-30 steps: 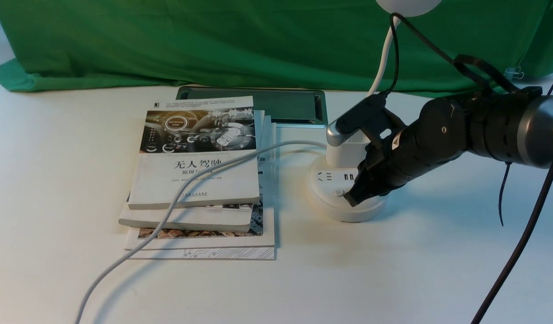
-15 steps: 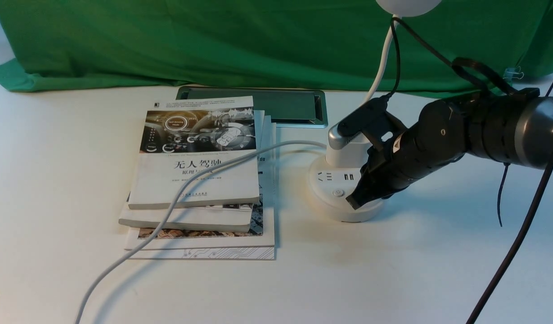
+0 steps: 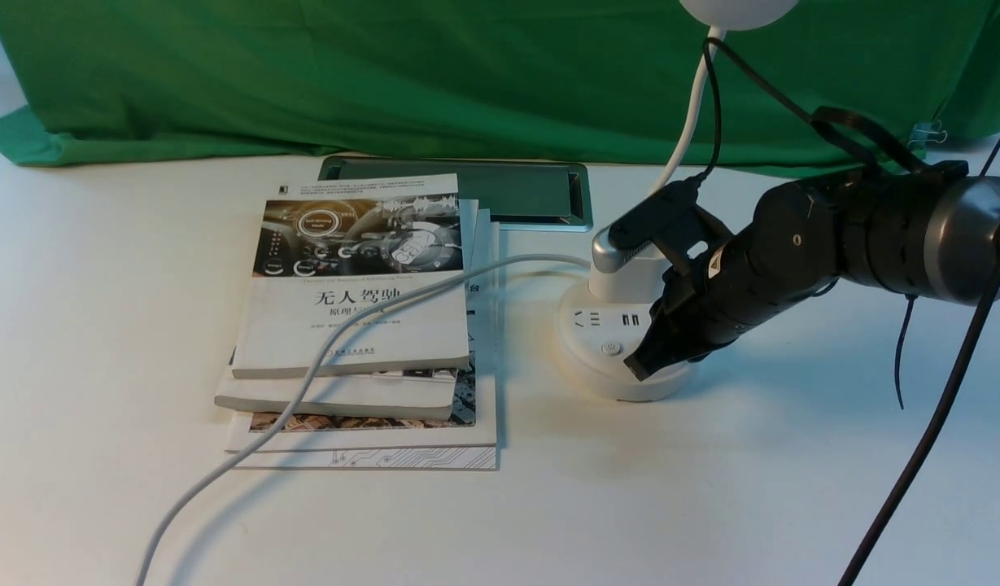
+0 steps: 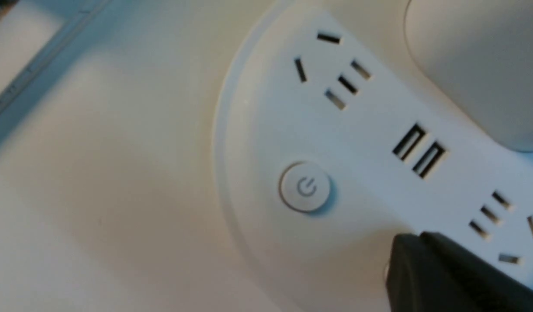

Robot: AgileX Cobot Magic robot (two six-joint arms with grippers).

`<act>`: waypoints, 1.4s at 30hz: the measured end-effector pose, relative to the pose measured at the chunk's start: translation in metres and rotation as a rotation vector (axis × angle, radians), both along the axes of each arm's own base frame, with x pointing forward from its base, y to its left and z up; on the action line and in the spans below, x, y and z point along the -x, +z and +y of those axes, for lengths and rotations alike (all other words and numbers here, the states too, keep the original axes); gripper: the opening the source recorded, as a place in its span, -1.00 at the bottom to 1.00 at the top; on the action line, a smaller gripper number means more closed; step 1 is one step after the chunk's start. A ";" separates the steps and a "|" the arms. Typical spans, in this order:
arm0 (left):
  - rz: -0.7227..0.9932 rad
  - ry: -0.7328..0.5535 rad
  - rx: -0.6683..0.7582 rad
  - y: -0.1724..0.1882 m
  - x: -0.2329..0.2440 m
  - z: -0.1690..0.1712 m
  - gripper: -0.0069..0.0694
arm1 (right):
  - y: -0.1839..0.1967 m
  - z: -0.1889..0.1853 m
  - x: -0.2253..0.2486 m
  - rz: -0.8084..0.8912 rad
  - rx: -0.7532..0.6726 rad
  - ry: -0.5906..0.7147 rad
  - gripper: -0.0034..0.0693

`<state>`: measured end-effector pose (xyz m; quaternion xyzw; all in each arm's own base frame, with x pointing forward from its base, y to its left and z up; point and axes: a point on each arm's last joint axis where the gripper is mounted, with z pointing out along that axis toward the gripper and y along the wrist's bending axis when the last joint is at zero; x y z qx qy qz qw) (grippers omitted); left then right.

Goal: Turn on the desk lamp on the white desktop with your hand.

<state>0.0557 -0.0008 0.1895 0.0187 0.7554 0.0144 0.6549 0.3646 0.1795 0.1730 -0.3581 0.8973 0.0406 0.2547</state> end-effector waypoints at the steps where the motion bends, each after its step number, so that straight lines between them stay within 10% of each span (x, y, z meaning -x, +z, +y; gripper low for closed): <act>1: 0.000 0.000 0.000 0.000 0.000 0.000 -0.76 | -0.001 0.000 0.000 0.005 0.002 0.000 -0.82; 10: 0.000 0.000 0.000 0.000 0.000 0.000 -0.76 | 0.006 -0.001 0.002 0.003 0.000 0.001 -0.82; 17: 0.000 0.000 0.000 0.000 0.000 0.000 -0.76 | 0.085 -0.015 0.022 -0.152 -0.089 -0.026 -0.82; 30: 0.000 0.000 0.000 0.000 0.000 0.000 -0.76 | 0.176 -0.086 0.174 -0.522 -0.360 -0.107 -0.80; 42: 0.000 0.000 0.000 0.000 0.000 0.000 -0.76 | 0.162 -0.127 0.260 -0.724 -0.516 -0.132 -0.76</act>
